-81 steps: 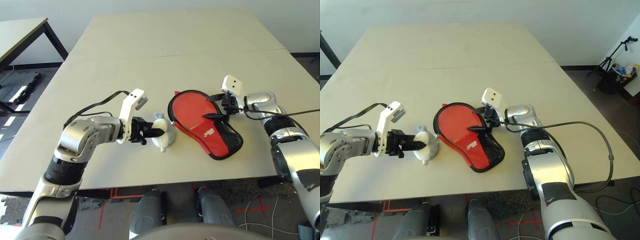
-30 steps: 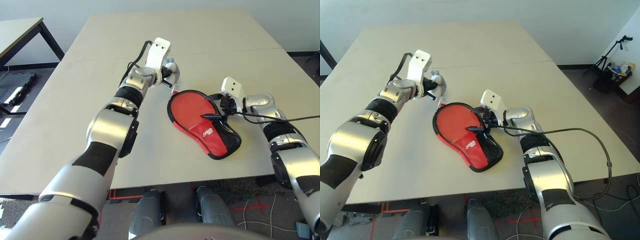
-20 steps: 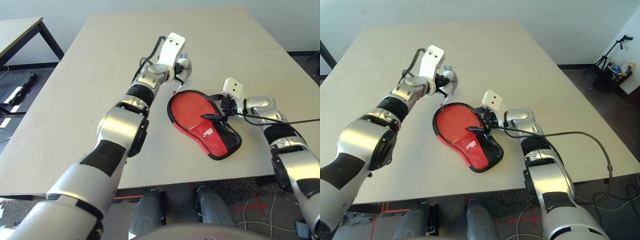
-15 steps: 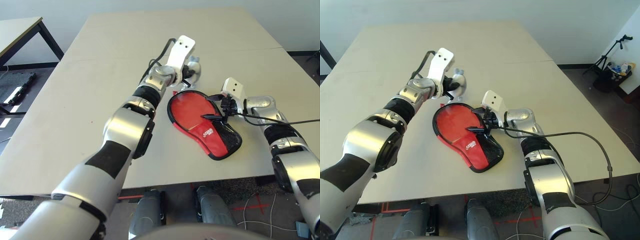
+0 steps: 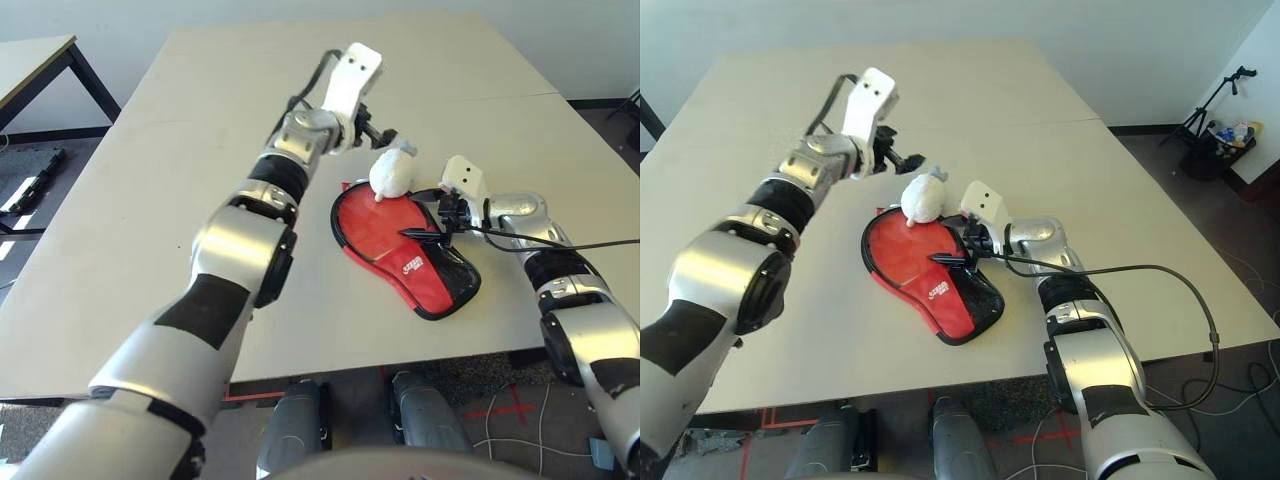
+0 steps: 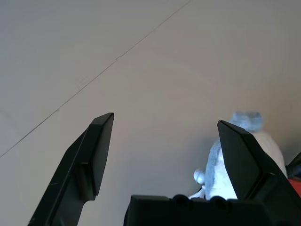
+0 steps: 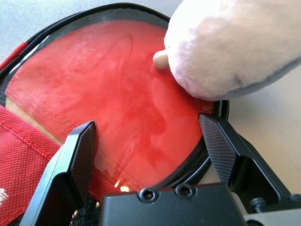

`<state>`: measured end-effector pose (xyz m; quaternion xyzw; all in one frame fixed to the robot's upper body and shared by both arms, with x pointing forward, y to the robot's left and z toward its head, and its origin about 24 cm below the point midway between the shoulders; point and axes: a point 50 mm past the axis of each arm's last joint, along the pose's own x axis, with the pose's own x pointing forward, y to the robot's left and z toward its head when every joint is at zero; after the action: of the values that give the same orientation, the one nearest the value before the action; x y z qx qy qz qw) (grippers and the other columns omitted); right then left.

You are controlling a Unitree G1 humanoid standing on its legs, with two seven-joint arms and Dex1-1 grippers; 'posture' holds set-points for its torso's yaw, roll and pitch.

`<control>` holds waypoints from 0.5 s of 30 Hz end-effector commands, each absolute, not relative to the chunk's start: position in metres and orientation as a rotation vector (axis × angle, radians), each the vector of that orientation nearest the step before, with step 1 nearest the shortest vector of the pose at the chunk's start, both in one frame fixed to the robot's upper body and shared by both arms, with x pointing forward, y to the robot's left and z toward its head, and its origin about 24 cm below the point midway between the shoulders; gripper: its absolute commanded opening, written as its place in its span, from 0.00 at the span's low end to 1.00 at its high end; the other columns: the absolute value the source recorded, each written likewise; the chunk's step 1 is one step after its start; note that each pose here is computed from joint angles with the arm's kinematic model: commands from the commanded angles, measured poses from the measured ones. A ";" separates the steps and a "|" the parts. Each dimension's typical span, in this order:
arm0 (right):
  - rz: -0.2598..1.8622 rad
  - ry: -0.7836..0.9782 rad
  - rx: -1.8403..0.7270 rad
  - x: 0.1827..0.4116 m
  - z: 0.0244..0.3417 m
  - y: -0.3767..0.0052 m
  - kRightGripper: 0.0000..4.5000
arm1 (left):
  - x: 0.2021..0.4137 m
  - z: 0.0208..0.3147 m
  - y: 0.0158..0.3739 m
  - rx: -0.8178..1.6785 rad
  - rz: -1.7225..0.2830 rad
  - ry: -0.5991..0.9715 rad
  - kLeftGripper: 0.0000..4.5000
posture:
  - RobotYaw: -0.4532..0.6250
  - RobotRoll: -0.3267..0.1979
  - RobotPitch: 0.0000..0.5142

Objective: Store the ping-pong paddle in its case and zip it.

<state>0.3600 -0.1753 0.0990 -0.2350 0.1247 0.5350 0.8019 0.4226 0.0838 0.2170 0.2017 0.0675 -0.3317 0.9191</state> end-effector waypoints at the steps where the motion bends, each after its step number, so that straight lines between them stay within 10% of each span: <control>1: 1.177 0.430 -0.495 0.348 0.063 -0.174 1.00 | 0.421 0.219 0.102 0.472 -0.719 0.156 1.00 | 0.36 0.62 0.22; 15: 1.169 0.429 -0.490 0.348 0.063 -0.174 1.00 | 0.350 0.165 0.141 0.429 -1.041 0.174 1.00 | 0.38 0.62 0.22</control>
<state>0.3607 -0.1731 0.0969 -0.2290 0.1255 0.5336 0.8044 0.3574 0.1425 0.1680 0.2133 0.0787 -0.4841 0.8450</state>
